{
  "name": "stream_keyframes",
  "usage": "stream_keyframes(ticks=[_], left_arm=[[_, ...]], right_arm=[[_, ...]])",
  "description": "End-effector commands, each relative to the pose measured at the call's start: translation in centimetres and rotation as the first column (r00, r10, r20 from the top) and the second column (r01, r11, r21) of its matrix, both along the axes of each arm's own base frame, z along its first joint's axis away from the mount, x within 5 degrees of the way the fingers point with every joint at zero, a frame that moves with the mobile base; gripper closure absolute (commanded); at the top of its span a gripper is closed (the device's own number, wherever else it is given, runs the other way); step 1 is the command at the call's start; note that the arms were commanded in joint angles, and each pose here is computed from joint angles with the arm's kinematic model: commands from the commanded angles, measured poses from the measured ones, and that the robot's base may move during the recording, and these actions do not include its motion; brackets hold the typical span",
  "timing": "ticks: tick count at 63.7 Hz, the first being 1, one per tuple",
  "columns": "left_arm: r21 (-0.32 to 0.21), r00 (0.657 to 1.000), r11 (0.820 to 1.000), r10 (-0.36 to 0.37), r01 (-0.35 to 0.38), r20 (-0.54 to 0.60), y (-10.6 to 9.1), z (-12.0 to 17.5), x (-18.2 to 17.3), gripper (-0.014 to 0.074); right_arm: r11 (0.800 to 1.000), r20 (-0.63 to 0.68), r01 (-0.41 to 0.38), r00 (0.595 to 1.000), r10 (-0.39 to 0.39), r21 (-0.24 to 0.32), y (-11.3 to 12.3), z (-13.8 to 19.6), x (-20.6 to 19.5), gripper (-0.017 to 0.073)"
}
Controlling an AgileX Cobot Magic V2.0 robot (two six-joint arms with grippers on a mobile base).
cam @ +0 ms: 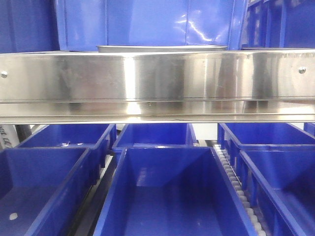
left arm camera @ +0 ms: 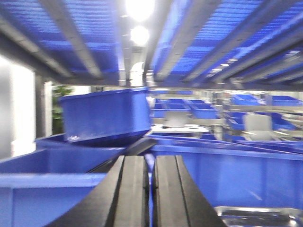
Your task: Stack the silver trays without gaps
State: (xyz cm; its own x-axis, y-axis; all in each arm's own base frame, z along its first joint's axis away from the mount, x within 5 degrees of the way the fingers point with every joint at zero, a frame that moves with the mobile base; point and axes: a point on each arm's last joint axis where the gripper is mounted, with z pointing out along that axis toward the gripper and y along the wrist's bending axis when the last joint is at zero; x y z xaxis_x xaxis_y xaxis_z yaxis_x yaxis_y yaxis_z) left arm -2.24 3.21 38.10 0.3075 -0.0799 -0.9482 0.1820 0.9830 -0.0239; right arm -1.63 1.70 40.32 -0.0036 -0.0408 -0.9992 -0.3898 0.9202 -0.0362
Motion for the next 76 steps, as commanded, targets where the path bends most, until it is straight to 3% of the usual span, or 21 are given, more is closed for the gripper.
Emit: stream_keyframes(ticks=[1, 19, 25, 39, 60, 73, 76], left_arm=[[-0.047, 1.000, 0.999, 0.014, -0.015, -0.027, -1.0, -1.1, 0.6, 0.0580], [-0.196, 0.985, 0.975, 0.079, -0.108, -0.153, -3.0, -7.7, 4.8, 0.0580], [-0.190, 0.974, 0.973, 0.094, -0.135, -0.207, -3.0, -9.4, 5.5, 0.0580], [-0.123, 0.962, 0.981, 0.113, -0.148, -0.250, -3.0, -10.9, 6.1, 0.0580], [0.021, 0.929, 0.998, 0.060, -0.057, -0.365, -3.7, -16.2, 7.5, 0.0580], [0.027, 0.923, 0.998, 0.060, -0.054, -0.380, -3.8, -18.2, 7.8, 0.0580], [0.055, 0.919, 0.997, 0.073, -0.056, -0.387, -3.8, -18.3, 7.8, 0.0580]], right_arm=[[1.000, 0.023, 0.007, 1.000, -0.007, -0.001, -0.1, 0.1, -0.1, 0.0637], [1.000, 0.023, 0.007, 1.000, -0.007, -0.001, -0.1, 0.1, -0.1, 0.0637], [1.000, 0.023, 0.007, 1.000, -0.007, -0.001, -0.1, 0.1, -0.1, 0.0637], [1.000, 0.023, 0.007, 1.000, -0.007, -0.001, -0.1, 0.1, -0.1, 0.0637], [1.000, 0.023, 0.007, 1.000, -0.007, -0.001, -0.1, 0.1, -0.1, 0.0637], [1.000, 0.023, 0.007, 1.000, -0.007, -0.001, -0.1, 0.1, -0.1, 0.0637], [1.000, 0.023, 0.007, 1.000, -0.007, -0.001, -0.1, 0.1, -0.1, 0.0637]])
